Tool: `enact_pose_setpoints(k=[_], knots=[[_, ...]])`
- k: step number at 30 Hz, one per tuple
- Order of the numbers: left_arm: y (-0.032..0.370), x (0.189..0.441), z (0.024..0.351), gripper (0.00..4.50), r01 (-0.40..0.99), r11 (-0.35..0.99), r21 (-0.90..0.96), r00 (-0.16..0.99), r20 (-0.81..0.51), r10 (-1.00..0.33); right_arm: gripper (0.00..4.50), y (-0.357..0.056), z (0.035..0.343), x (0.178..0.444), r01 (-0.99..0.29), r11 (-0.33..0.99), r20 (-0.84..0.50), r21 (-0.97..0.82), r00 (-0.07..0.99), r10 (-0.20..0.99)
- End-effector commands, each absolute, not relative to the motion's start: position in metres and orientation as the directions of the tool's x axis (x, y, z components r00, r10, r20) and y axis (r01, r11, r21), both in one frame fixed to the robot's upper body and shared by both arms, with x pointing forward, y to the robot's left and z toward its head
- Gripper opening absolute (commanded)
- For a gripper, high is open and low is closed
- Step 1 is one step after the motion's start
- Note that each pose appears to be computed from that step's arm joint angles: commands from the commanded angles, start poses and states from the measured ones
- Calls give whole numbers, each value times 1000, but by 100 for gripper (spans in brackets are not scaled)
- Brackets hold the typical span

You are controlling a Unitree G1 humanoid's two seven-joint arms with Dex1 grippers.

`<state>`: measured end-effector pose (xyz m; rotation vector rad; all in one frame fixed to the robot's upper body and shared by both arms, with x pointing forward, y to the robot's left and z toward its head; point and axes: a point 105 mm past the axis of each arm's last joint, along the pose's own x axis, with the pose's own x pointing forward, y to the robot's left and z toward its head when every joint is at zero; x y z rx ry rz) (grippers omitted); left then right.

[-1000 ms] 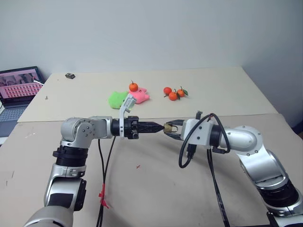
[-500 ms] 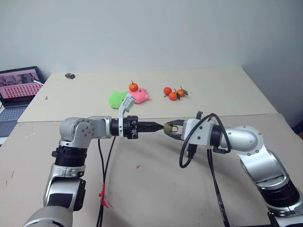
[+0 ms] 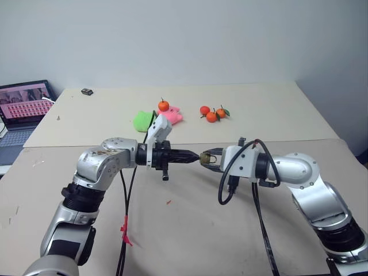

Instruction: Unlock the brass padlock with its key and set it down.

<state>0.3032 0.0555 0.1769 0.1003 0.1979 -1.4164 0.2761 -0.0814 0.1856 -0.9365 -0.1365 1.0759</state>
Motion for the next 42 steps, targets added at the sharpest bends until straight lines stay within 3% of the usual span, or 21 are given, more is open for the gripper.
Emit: enact_pose_setpoints(k=[1, 8, 13, 16, 22, 32, 42], knots=[[47, 304, 179, 1, 981, 126, 144, 158, -238, -958, 91, -75, 210, 269, -623, 156, -245, -767, 508, 826], [42, 302, 184, 1, 977, 119, 174, 155, -210, -965, 91, -75, 210, 269, -625, 153, -246, -765, 504, 828], [46, 312, 182, 1, 977, 209, 32, 212, -171, -962, 91, -74, 211, 270, -624, 151, -245, -766, 502, 829], [45, 309, 183, 82, 972, 215, -90, 202, -137, -970, 91, -73, 211, 270, -624, 150, -245, -767, 501, 830], [45, 310, 186, 317, 932, 241, -273, 223, -95, -970, 91, -73, 212, 270, -622, 149, -244, -769, 500, 831], [58, 298, 206, 317, 845, 126, -520, 138, -15, -990, 91, -74, 211, 272, -619, 152, -244, -770, 507, 827], [60, 296, 185, 317, 813, 192, -550, 145, -128, -981, 91, -74, 212, 274, -610, 156, -239, -777, 514, 824]])
